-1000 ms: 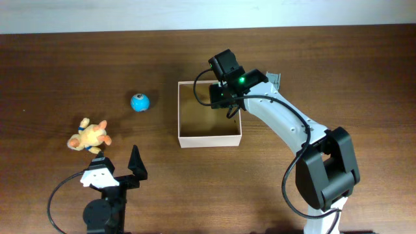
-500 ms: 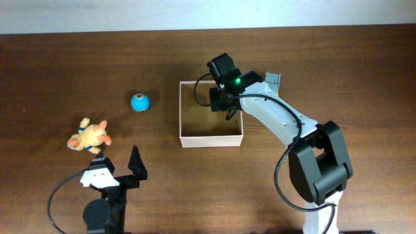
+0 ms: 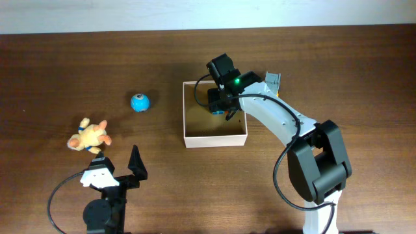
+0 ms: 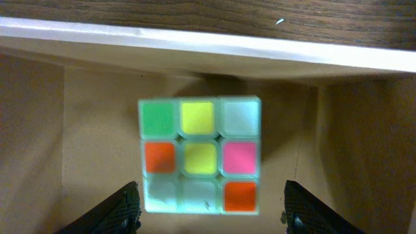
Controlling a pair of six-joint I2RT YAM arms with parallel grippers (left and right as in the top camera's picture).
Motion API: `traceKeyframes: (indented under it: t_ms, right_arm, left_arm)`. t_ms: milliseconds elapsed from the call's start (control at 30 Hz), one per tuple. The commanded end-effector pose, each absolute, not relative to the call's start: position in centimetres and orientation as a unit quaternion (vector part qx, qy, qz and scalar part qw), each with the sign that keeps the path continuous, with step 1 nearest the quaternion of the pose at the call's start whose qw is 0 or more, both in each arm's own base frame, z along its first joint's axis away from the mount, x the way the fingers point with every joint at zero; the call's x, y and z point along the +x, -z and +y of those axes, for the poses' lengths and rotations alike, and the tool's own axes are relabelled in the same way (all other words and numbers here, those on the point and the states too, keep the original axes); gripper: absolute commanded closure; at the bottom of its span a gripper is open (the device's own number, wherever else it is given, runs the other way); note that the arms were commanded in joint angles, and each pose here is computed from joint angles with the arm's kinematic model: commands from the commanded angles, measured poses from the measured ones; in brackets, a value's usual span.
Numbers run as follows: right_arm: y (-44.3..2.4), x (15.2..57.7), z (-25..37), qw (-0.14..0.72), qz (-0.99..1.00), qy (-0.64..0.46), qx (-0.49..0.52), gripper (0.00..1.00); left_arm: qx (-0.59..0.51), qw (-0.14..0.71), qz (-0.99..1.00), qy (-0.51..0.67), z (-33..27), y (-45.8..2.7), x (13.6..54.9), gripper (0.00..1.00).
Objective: Pack container
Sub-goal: 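Lower the cube into the box's back corner with the right gripper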
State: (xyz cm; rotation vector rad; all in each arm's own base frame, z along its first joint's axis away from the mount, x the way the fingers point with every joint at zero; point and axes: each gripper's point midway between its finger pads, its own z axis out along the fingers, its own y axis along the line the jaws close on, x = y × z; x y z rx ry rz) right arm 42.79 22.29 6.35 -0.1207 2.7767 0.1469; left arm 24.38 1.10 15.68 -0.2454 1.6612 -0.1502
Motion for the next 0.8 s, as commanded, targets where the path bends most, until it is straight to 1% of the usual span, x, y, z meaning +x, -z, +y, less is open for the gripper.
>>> traceKeyframes:
  t_ms: [0,267,433,600,667,767]
  right_arm:
    - [-5.9,42.6,22.3,0.174,0.983,-0.051,-0.041,0.35]
    - [-6.5,42.3,23.3,0.168,0.981,-0.078,-0.052,0.36]
    - [-9.2,42.0,24.4,0.194,0.973,-0.089,-0.089,0.42]
    - [-11.4,41.0,26.4,0.214,0.961,-0.094,-0.146,0.51]
    - [-11.5,40.6,27.1,0.214,0.959,-0.095,-0.159,0.59]
    - [-11.1,40.4,27.6,0.213,0.959,-0.091,-0.166,0.66]
  left_arm:
    - [-0.100,0.667,0.735,0.064,1.0,-15.6,24.4,0.01]
    - [-0.100,0.667,0.735,0.064,1.0,-15.6,24.4,0.01]
    - [-0.100,0.667,0.735,0.064,1.0,-15.6,24.4,0.01]
    - [-0.100,0.667,0.735,0.064,1.0,-15.6,24.4,0.01]
    - [-0.100,0.667,0.735,0.064,1.0,-15.6,24.4,0.01]
    - [-0.100,0.667,0.735,0.064,1.0,-15.6,24.4,0.01]
